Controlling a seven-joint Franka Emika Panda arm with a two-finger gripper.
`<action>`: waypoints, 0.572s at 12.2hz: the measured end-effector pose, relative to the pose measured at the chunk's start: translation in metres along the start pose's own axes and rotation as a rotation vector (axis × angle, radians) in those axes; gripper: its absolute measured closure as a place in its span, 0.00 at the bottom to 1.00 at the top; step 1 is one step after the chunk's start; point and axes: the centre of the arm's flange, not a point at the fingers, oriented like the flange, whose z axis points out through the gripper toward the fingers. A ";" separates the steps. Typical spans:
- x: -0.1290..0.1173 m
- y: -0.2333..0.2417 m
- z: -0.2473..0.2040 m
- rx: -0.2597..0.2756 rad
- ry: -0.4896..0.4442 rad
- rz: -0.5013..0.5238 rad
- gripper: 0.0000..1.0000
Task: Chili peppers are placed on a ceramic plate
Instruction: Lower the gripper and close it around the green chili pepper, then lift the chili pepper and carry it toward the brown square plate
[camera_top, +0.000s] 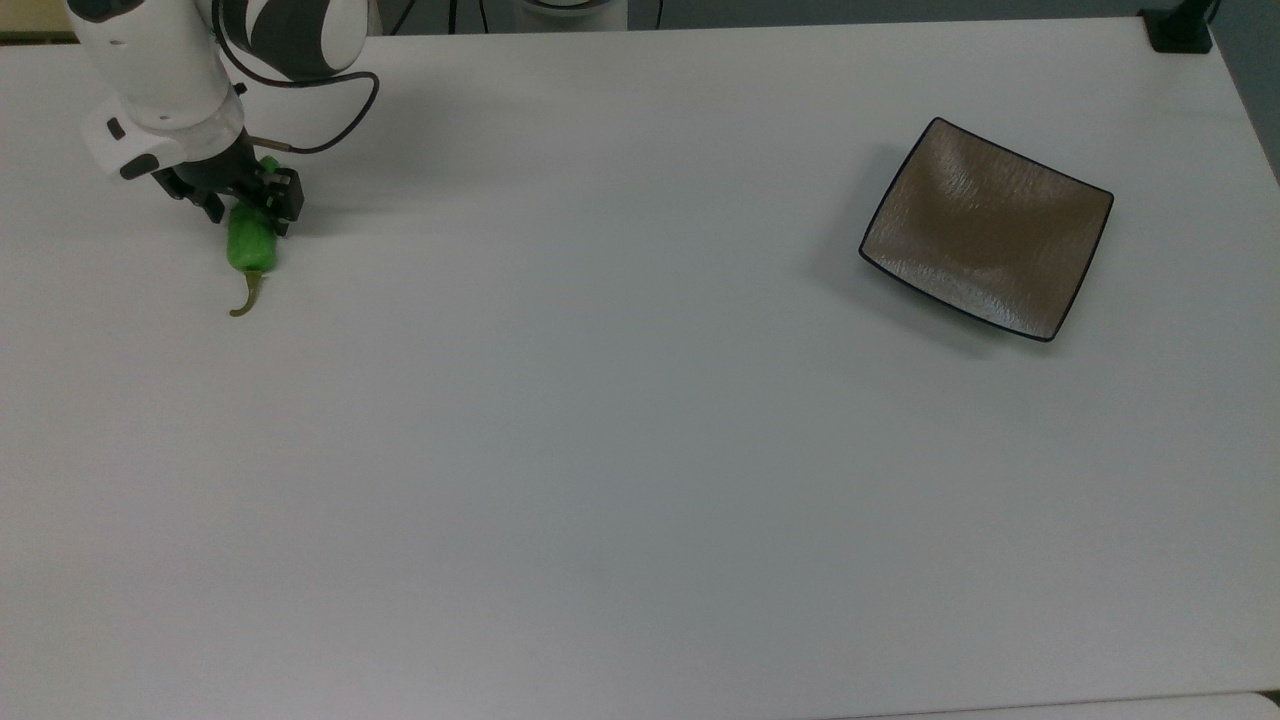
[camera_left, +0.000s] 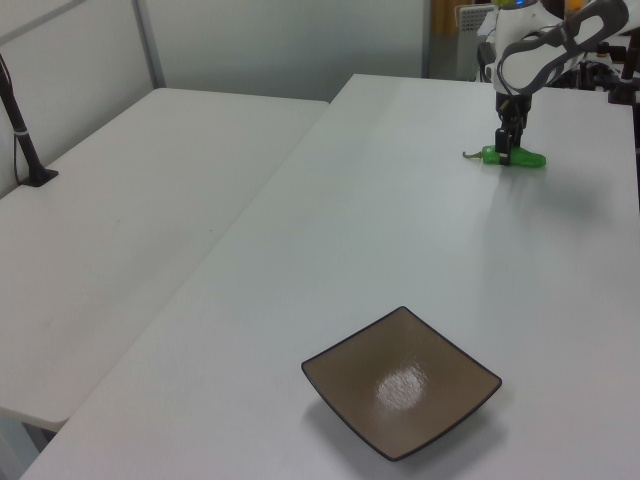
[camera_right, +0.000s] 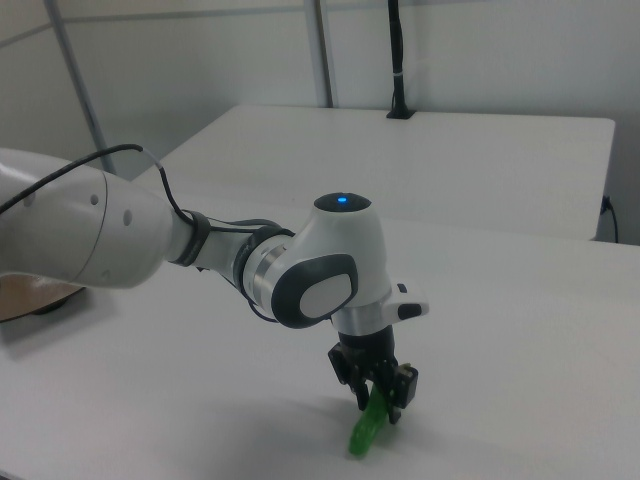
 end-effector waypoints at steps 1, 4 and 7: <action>0.000 -0.001 0.001 0.001 -0.001 -0.003 0.52; 0.001 -0.003 0.001 0.002 -0.001 -0.012 0.66; 0.003 -0.007 -0.001 0.003 0.004 -0.022 0.66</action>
